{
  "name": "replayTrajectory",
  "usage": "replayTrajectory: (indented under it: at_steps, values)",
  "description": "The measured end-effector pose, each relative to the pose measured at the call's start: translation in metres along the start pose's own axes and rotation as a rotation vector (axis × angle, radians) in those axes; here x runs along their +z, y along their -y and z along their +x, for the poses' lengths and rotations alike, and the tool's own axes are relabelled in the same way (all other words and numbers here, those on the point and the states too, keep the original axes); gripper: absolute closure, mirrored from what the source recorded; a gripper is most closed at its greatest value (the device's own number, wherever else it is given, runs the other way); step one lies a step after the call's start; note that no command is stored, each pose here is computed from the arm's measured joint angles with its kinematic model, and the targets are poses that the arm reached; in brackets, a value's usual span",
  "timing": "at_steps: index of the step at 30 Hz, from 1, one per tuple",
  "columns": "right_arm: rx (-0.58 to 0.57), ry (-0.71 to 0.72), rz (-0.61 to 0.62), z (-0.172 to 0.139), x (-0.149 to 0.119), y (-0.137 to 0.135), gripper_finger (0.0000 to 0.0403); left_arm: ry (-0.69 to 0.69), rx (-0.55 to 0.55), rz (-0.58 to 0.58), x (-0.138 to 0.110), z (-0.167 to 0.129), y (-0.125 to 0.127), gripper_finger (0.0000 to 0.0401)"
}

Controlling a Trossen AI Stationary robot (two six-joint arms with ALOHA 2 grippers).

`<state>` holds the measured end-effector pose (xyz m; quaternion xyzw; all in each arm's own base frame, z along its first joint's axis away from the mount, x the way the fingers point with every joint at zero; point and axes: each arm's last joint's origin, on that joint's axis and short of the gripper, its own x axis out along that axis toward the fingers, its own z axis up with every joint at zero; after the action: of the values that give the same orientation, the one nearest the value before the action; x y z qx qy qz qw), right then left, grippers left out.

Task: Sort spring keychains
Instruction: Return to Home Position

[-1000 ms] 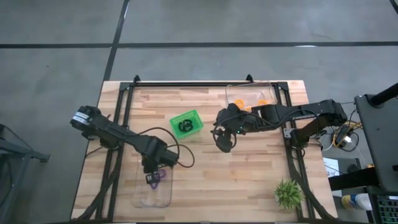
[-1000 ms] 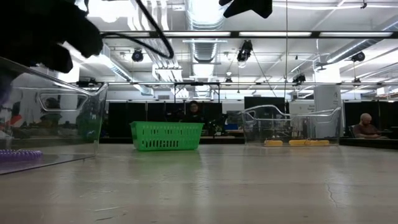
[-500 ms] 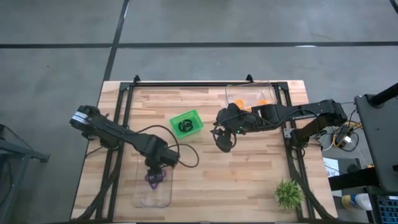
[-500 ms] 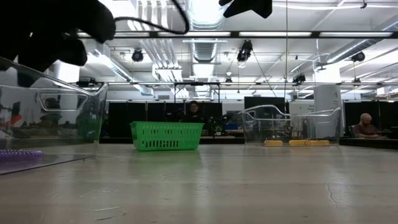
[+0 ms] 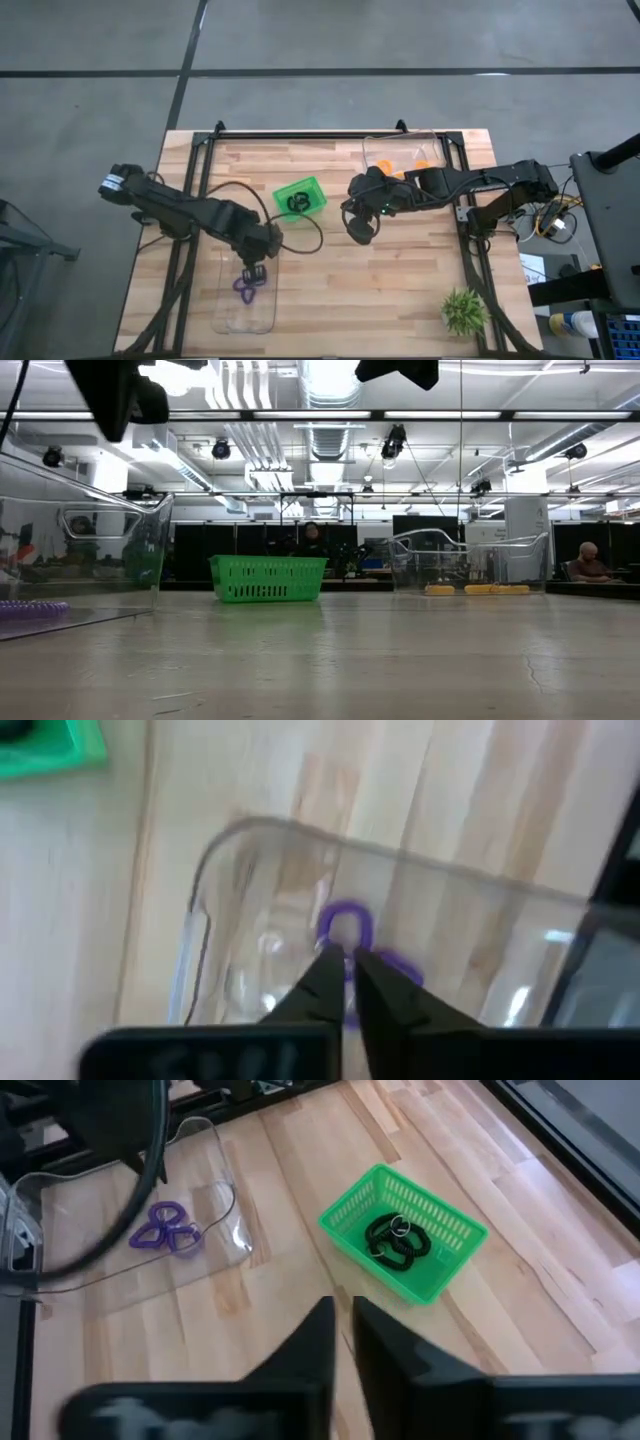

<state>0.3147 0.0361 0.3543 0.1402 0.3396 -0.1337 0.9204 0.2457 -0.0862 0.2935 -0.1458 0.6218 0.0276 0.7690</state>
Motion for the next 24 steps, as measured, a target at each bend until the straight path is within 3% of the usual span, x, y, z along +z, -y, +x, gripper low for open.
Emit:
replayTrajectory:
  at_steps: [7, 12, 15, 19, 24]
  values:
    - [0.052, 0.089, -0.034, 0.001, 0.011, 0.0, 0.0394, 0.3, -0.137, 0.002, 0.012, -0.028, -0.007, 0.0399]
    - [0.047, 0.139, -0.065, 0.001, 0.019, 0.008, 0.0394, 0.591, -0.119, -0.058, 0.013, -0.063, -0.02, 0.04]
    - [0.054, 0.193, -0.102, -0.002, 0.026, 0.01, 0.0394, 0.786, -0.127, -0.093, 0.008, -0.091, -0.027, 0.0401]
    - [0.107, 0.278, -0.143, -0.009, 0.036, 0.012, 0.0394, 1.003, -0.169, -0.046, -0.005, -0.126, -0.033, 0.0401]
    - [0.089, 0.335, -0.204, -0.025, 0.042, 0.022, 0.0394, 1.201, -0.201, -0.002, -0.027, -0.162, -0.044, 0.0401]
